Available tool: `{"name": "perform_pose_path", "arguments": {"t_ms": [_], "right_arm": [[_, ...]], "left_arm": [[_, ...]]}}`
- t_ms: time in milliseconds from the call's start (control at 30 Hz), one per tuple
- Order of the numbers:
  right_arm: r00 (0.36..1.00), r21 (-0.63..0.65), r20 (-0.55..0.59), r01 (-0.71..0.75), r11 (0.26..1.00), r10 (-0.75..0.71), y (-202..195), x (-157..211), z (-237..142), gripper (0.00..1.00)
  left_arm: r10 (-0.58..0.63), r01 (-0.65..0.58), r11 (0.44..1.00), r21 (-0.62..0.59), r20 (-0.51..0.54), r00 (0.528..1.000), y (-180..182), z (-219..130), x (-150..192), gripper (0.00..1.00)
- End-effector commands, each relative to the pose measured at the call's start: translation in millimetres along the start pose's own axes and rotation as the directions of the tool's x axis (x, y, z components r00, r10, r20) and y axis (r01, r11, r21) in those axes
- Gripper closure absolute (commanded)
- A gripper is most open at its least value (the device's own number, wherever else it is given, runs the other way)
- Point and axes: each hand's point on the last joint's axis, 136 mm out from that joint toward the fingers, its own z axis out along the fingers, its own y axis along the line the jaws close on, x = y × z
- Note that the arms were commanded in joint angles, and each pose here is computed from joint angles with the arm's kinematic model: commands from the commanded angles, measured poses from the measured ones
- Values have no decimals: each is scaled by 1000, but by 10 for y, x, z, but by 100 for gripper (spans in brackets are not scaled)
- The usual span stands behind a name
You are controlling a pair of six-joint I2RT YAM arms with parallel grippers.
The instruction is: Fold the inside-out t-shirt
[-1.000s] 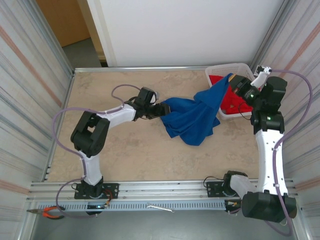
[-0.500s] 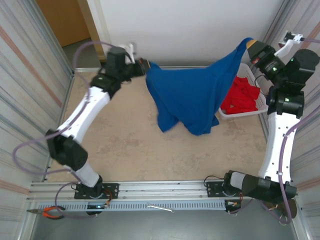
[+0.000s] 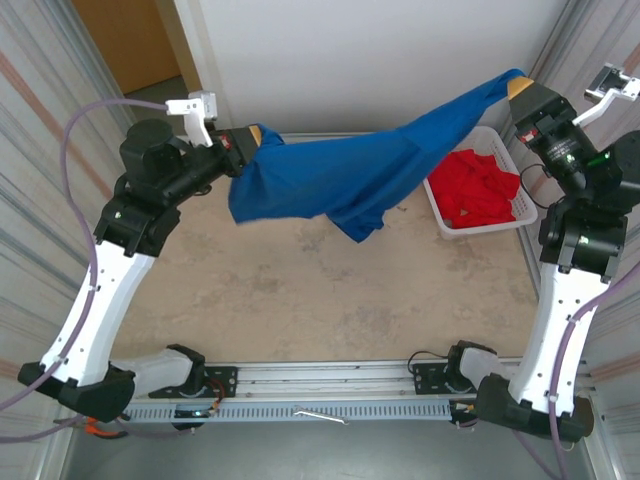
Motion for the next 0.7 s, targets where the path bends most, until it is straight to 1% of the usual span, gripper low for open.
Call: {"name": "perform_pose_path", "arguments": {"t_ms": [0,67,167,267,400,467,533,567,600,633,667], "right_arm": [[999,5,14,-36,999,36,-162,-27,108,100],[998,22,-12,-62,998,63,-370,54,255,100],[993,75,-82,-81,994,87,-769,290,548,100],[980,149,-160,-96,984,120,-1262,608,844,100],[951,255,-247,-121,959,185,-1964,1119,1199,100],[940,301,-280,-106,948,193,-2257,1333,1384,100],[924,324,-321,-97,941,206,-2480,1511,1588,100],[916,321,-345,-88,943,203,-2560,1594,1698,100],[908,317,-369,-77,945,198,-2617,1666,1795,90],[897,320,-396,-65,945,196,-2658,1721,1848,67],[882,326,-431,-48,944,193,-2681,1798,1891,47]], "left_arm": [[3,-2,995,-96,11,1000,209,-33,6,100],[-23,20,990,-139,-18,1000,452,101,94,100],[-89,74,976,-205,-68,994,955,385,292,100],[-137,99,960,-262,-133,982,1437,714,551,100],[-155,75,940,-333,-219,963,2025,1206,874,100],[-163,65,929,-364,-246,956,2280,1422,945,100],[-179,72,920,-385,-249,952,2500,1609,937,100],[-184,78,918,-389,-245,952,2589,1693,904,96],[-186,80,917,-391,-243,952,2659,1763,876,88],[-191,84,916,-392,-242,951,2702,1801,847,81],[-192,85,916,-391,-241,951,2724,1830,809,68]]}}
